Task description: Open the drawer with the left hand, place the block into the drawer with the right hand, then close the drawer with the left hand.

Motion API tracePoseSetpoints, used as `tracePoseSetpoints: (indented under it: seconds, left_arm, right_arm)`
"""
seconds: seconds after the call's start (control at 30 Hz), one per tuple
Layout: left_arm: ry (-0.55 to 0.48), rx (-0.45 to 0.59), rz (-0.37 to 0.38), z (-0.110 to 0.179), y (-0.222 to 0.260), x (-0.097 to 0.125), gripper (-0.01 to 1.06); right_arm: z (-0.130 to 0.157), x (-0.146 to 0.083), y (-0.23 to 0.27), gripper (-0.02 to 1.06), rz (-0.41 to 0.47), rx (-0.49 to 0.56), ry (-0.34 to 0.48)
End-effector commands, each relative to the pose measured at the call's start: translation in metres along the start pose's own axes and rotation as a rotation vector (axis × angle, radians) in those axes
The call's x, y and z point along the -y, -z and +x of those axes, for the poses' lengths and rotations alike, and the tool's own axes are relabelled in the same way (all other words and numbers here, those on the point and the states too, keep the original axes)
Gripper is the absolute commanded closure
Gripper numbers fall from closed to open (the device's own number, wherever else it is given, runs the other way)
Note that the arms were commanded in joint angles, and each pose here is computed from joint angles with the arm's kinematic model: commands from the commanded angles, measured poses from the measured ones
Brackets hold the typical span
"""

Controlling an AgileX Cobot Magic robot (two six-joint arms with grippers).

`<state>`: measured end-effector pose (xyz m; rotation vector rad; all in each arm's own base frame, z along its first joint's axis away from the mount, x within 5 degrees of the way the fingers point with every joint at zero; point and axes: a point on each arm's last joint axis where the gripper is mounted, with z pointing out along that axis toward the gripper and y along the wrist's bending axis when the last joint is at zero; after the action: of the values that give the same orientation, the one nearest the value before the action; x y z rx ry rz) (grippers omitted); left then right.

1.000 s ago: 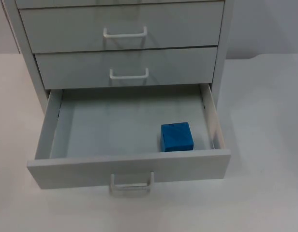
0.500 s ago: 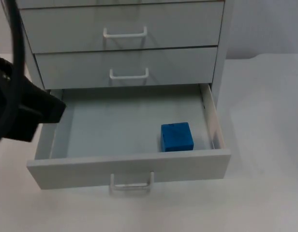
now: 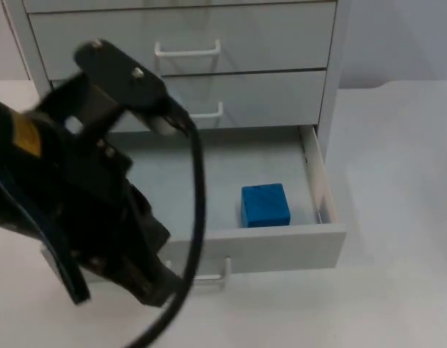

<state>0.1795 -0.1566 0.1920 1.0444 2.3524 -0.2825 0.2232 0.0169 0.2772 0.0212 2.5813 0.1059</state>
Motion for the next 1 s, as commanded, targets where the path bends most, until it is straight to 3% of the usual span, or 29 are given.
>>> tracePoseSetpoints:
  seconds: [0.0,0.33,0.5,0.6,0.83,0.97]
  left_arm:
    - [-0.026,-0.001,-0.011,0.0,-0.01,0.003,1.05]
    - [-0.181,-0.12,-0.038,0.003,-0.038,0.008,1.05]
    - [-0.236,-0.296,-0.065,-0.006,-0.049,0.003,1.05]
    - [-0.306,-0.29,-0.084,-0.009,-0.054,0.009,1.05]
    - [-0.43,-0.232,-0.245,-0.016,-0.061,0.027,1.05]
    - [-0.481,-0.227,-0.251,-0.015,-0.066,0.032,1.05]
  right_arm:
    - [0.0,0.002,0.002,0.29,0.006,0.008,0.01]
    - [0.0,0.001,0.002,0.29,0.005,0.014,0.01]
    - [-0.001,0.001,0.002,0.29,0.003,0.021,0.009]
    - [-0.001,0.001,0.002,0.29,0.003,0.021,0.009]
    - [-0.001,0.001,0.002,0.29,0.002,0.021,0.007]
    - [-0.001,0.001,0.002,0.29,0.002,0.021,0.007]
